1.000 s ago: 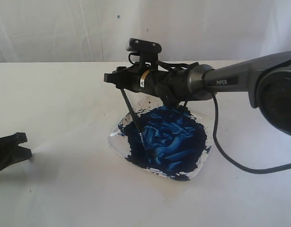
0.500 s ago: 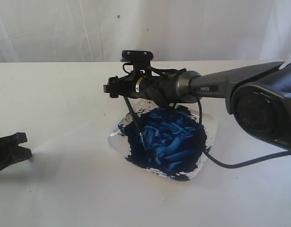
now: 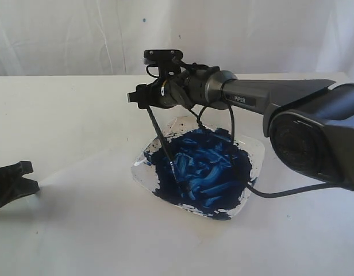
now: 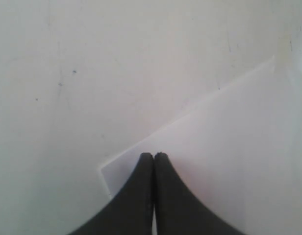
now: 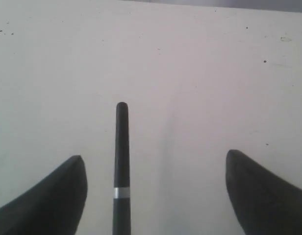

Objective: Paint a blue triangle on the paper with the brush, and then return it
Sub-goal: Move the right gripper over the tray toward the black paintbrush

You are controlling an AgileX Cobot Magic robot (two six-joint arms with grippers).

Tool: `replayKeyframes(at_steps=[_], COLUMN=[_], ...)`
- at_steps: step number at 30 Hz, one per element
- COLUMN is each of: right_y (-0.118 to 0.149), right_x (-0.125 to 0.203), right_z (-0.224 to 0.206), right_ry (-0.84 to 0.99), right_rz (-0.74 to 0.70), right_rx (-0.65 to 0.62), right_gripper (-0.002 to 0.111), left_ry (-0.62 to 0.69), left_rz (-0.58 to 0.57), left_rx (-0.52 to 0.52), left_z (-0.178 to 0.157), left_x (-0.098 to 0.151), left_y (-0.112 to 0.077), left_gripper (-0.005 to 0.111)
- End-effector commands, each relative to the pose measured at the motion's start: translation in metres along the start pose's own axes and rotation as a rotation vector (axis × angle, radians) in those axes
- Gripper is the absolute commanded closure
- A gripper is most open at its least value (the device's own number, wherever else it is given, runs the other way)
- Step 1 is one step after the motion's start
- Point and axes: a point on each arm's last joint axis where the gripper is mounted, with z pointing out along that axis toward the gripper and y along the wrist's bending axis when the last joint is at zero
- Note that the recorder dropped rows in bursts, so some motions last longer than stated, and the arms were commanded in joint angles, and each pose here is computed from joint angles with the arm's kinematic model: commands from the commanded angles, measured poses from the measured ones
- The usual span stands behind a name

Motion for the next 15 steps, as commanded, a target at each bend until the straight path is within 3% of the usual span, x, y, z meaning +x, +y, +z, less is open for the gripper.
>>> replayKeyframes(at_steps=[1, 15], right_y=[0.0080, 0.0168], right_x=[-0.0076, -0.0073], right_z=[-0.0020, 0.0069], right_ry=[-0.017, 0.099], right_rz=[-0.008, -0.080], right_rx=[-0.011, -0.019], right_gripper=[0.037, 0.041], left_ry=[0.028, 0.028], left_rz=[0.006, 0.006], left_rx=[-0.113, -0.113], left_z=[0.0006, 0.0006], left_x=[0.0036, 0.0036], left_y=[0.0114, 0.0114], left_gripper=[0.107, 0.107])
